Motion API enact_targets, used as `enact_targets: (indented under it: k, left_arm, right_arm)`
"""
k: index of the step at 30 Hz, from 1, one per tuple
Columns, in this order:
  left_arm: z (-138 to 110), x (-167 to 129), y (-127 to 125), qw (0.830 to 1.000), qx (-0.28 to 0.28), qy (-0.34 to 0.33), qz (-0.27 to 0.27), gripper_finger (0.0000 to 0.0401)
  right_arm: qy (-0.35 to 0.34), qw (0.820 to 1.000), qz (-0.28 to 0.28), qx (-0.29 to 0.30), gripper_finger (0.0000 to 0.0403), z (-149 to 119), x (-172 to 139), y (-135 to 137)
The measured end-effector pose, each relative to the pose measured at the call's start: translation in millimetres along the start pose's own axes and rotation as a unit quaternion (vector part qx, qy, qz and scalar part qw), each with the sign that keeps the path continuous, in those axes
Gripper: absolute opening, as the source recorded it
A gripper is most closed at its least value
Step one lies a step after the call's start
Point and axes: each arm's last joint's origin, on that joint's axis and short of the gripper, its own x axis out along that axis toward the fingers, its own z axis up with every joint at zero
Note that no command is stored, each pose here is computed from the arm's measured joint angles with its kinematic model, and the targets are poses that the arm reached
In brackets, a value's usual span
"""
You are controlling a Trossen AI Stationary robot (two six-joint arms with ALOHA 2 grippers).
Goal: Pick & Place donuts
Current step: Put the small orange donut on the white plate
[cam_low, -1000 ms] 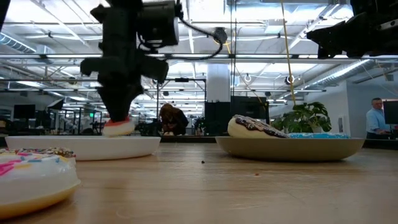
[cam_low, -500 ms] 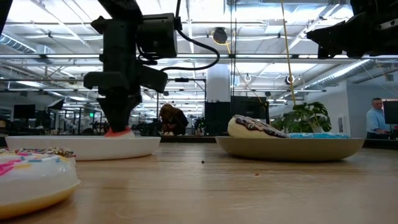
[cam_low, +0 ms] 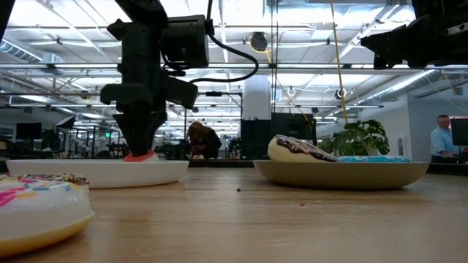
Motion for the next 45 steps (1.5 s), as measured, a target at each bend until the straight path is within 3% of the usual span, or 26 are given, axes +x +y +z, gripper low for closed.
enact_targets:
  k: [10,19,26,33,45]
  left_arm:
    - [-1,0,3,1.0,-0.012,0.008,0.006,0.0201]
    - [11,-25,1,1.0,-0.002,0.009,0.008,0.0256]
    - [14,-26,-2,1.0,0.002,-0.007,0.003,0.0261]
    - [-1,-26,-13,0.998,0.01,0.05,0.035,0.0241]
    - [6,-26,-13,0.999,-0.006,0.015,0.043,0.0245]
  right_arm:
    - [0.0,1.0,0.0,0.0,0.0,0,0,0]
    - [0.0,1.0,0.0,-0.002,0.0,0,0,0]
    - [0.0,1.0,0.0,-0.002,0.0,0,0,0]
    - [0.001,1.0,0.0,-0.002,0.0,0,0,0]
    - [0.004,1.0,0.002,0.0,0.0,5,14,0]
